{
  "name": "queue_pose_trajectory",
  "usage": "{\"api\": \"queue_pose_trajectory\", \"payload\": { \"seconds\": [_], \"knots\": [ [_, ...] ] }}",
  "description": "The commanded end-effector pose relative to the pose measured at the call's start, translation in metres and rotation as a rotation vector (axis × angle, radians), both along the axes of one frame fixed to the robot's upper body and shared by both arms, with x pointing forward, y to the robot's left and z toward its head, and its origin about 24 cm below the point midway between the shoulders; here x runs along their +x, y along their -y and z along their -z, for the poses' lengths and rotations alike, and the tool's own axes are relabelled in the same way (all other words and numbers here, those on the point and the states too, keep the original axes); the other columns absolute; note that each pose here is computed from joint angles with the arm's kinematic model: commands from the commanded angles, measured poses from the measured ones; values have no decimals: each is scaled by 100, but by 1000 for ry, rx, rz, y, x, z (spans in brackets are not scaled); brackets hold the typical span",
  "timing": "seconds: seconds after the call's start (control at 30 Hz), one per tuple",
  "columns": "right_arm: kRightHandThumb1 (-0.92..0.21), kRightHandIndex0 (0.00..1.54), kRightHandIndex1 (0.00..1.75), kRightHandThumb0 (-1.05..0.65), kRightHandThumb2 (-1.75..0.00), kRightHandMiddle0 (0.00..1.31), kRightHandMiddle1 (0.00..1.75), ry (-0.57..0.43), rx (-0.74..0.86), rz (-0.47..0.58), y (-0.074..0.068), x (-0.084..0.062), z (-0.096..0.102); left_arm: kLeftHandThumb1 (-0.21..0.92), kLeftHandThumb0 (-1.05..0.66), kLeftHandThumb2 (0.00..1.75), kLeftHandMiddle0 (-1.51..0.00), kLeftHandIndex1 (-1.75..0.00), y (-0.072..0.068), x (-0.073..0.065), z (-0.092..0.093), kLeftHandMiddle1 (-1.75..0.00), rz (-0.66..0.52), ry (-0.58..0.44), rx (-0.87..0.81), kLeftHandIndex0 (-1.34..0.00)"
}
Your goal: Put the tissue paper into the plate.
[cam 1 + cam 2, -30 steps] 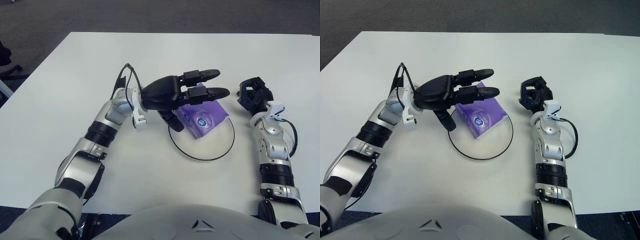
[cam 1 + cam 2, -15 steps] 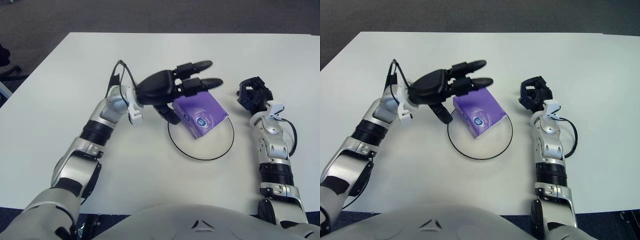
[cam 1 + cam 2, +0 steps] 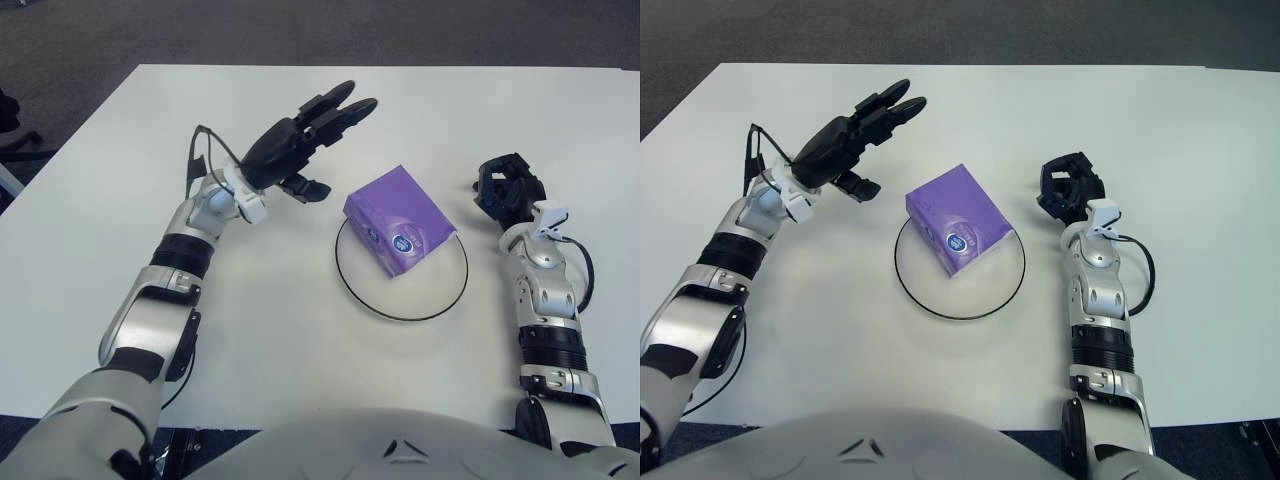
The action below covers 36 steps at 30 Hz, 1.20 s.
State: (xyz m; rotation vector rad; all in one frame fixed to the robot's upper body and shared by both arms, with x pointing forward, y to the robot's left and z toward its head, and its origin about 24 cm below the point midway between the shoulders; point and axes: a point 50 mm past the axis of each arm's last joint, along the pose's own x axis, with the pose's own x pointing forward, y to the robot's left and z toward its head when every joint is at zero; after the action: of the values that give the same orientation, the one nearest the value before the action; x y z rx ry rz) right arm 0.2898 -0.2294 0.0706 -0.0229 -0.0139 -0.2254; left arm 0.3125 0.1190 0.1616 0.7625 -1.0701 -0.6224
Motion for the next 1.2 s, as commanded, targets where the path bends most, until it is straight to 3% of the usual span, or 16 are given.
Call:
{"api": "queue_pose_trajectory", "payload": {
  "seconds": [0.0, 0.37, 0.43, 0.57, 0.63, 0.7, 0.77, 0.87, 1.03, 1.17],
  "knots": [
    [-73, 83, 175, -37, -76, 32, 175, -179, 59, 21, -3, -17, 42, 92, -89, 98, -19, -9, -4, 5, -6, -3, -7, -4, -69, -17],
    [-73, 83, 175, -37, -76, 32, 175, -180, 59, 21, -1, -18, 42, 92, -86, 97, -26, -7, -8, 14, 5, -2, -103, -91, -166, -22],
    [-73, 83, 175, -37, -76, 32, 175, -180, 59, 21, -1, -18, 43, 92, -85, 96, -36, -8, -9, 16, 8, -3, -157, -134, -239, -27],
    [-73, 83, 175, -37, -76, 32, 175, -180, 59, 21, -1, -18, 43, 92, -72, 81, -77, -15, -12, 20, 16, -6, -236, -219, -386, -57],
    [-73, 83, 175, -37, -76, 32, 175, -180, 59, 21, -2, -18, 43, 92, -62, 72, -93, -29, -13, 21, 20, -11, -249, -262, -453, -65],
    [-73, 83, 175, -37, -76, 32, 175, -180, 59, 21, -2, -18, 42, 92, -50, 63, -99, -58, -14, 22, 25, -37, -236, -316, -526, -63],
    [-73, 83, 175, -37, -76, 32, 175, -180, 59, 21, -2, -18, 42, 92, -42, 52, -93, -108, -13, 21, 30, -68, -193, -382, -612, -48],
    [-73, 83, 175, -37, -76, 32, 175, -179, 59, 21, -2, -18, 42, 92, -37, 44, -82, -144, -13, 19, 38, -115, -127, -475, -726, -37],
    [-73, 83, 175, -37, -76, 32, 175, -179, 59, 21, -2, -18, 42, 92, -35, 45, -70, -164, -15, 13, 56, -159, -73, -639, -871, -28],
    [-73, 83, 175, -37, -76, 32, 175, -180, 59, 21, -2, -18, 42, 92, -35, 50, -67, -172, -26, 7, 73, -171, -155, -756, -947, -23]
  ]
}}
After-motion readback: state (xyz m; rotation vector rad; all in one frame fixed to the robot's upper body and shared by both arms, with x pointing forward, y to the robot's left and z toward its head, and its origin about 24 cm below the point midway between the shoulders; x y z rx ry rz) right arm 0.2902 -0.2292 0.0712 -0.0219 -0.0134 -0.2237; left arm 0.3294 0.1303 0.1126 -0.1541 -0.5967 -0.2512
